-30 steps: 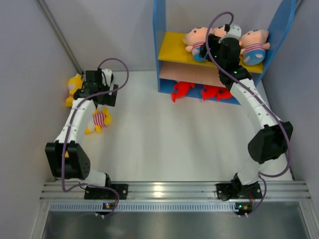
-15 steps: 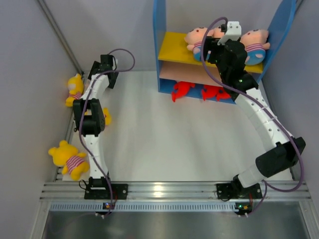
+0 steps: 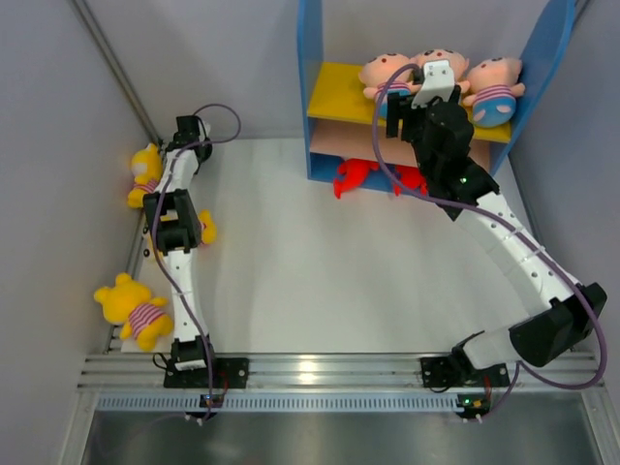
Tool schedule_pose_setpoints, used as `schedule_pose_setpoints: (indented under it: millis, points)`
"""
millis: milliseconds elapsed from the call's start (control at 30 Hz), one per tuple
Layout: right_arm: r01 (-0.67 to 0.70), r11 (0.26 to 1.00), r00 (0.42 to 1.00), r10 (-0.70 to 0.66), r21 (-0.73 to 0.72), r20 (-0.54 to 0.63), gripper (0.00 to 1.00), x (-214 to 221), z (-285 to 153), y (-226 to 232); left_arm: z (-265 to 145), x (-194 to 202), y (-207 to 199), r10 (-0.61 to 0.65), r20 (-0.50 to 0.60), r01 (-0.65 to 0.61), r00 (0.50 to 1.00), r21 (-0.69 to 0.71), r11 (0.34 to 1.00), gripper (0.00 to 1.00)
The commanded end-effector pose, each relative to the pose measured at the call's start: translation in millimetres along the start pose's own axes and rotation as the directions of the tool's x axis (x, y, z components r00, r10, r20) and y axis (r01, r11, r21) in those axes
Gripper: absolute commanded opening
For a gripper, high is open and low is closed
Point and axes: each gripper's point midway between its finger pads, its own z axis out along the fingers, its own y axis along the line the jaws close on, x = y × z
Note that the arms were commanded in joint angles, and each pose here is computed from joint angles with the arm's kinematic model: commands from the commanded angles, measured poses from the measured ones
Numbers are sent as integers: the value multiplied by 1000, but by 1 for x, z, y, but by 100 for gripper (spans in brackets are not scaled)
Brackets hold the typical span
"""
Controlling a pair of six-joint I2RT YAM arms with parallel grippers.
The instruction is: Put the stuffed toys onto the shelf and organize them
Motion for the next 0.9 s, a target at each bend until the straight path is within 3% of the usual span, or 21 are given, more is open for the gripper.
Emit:
schedule_pose_setpoints:
  millis: [0, 100, 233, 333, 367, 400, 433, 500, 667, 733, 800, 867]
  points:
    - [-18, 998, 995, 11, 65, 98, 77, -32, -15, -13, -12, -24, -12, 17, 103, -28, 995, 102, 994, 43]
    - [-1, 998, 996, -5, 63, 92, 77, -33, -16, -6, -29, -22, -15, 12, 112, -28, 994, 146, 989, 0]
    - [60, 998, 993, -58, -21, 99, 78, -39, -24, 15, -68, -11, 4, -15, 90, 4, 996, 124, 992, 0]
    - [158, 948, 980, -115, -276, 165, 78, -43, -40, 60, -129, 9, 3, 14, 120, -38, 993, 201, 979, 0]
    - [219, 885, 963, -128, -411, 239, 79, -52, -58, 81, -147, 18, -4, 35, 135, -67, 990, 242, 968, 0]
    - [252, 839, 956, -138, -482, 260, 80, -46, -68, 94, -192, 5, 0, 51, 247, -125, 968, 291, 949, 0]
    - [275, 797, 949, -135, -538, 286, 82, -47, -79, 105, -202, 35, -21, 92, 228, -171, 969, 356, 919, 0]
    - [311, 708, 938, -120, -634, 326, 84, -47, -100, 123, -265, 39, -33, 98, 344, -258, 934, 459, 850, 0]
    - [199, 619, 973, -33, -759, 228, 85, -29, -115, 153, -372, 69, -56, 9, 459, -333, 888, 629, 702, 0]
    - [156, 576, 983, -13, -803, 182, 85, -19, -121, 167, -418, 76, -54, -43, 536, -376, 843, 646, 665, 0]
    - [107, 500, 992, 9, -859, 129, 100, -7, -131, 190, -444, 87, -49, -64, 589, -405, 806, 626, 666, 0]
    - [107, 449, 993, 0, -887, 119, 99, 3, -138, 210, -470, 96, -56, -70, 625, -451, 778, 632, 630, 0]
